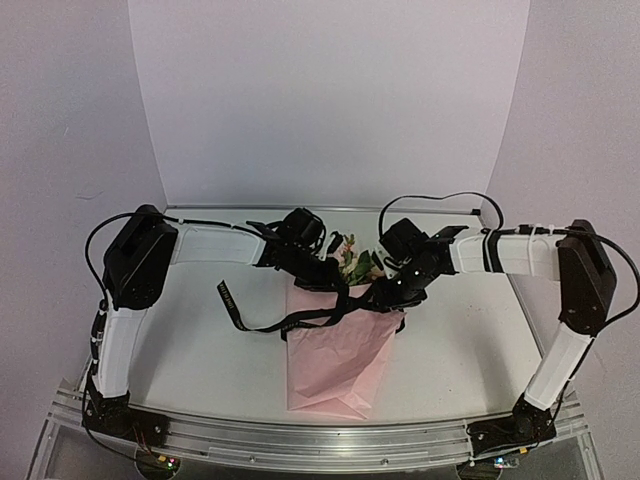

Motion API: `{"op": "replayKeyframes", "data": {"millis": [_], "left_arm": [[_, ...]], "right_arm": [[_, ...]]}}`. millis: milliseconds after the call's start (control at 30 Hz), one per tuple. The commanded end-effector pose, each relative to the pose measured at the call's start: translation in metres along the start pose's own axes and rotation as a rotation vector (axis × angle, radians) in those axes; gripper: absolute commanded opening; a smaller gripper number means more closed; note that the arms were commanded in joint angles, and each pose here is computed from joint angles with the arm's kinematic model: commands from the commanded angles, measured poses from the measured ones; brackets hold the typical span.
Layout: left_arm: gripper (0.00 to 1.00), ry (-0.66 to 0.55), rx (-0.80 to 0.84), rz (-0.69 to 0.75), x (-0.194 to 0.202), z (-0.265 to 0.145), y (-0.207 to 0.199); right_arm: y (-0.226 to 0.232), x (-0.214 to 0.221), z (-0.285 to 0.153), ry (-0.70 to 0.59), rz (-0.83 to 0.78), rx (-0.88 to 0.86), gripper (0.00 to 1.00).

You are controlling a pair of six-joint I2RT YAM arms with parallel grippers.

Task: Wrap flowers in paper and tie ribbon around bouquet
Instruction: Cross the ribbon over the folded bouquet.

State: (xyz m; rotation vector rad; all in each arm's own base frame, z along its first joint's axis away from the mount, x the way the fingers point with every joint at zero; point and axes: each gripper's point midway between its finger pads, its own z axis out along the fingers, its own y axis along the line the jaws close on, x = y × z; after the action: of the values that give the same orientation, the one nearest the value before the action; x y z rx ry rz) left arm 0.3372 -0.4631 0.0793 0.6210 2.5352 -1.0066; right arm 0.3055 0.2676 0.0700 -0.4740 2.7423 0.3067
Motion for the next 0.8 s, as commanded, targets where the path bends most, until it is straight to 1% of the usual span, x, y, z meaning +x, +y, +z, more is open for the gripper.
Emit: {"op": "replayKeyframes", "data": {"millis": [0,267,400,600,767], "left_arm": [[0.09,-0.056,0.046,0.027,-0.0198,-0.0093,-0.0185],[0.09,-0.056,0.049,0.027,-0.0195,-0.0101,-0.0192],[0.09,-0.056,0.05,0.025,-0.0184,-0.0106,-0.019],[0.09,-0.06,0.055,0.028,-0.0197,-0.0119,-0.0206],[0.09,-0.061,0.057,0.03,-0.0198,-0.0123,-0.0211]], "right_arm": [[0.0023,-0.0059,0.0024,0.014,0.053,-0.012,0.45],[-0.0024,-0.0092,0.0077,0.026,0.107,-0.015,0.4],[-0.0017,-0.0114,0.0078,0.026,0.119,-0.023,0.34],[0.0009,-0.0128,0.0068,0.025,0.125,-0.034,0.16],[0.0014,-0.0152,0.0057,0.02,0.128,-0.036,0.06]]}}
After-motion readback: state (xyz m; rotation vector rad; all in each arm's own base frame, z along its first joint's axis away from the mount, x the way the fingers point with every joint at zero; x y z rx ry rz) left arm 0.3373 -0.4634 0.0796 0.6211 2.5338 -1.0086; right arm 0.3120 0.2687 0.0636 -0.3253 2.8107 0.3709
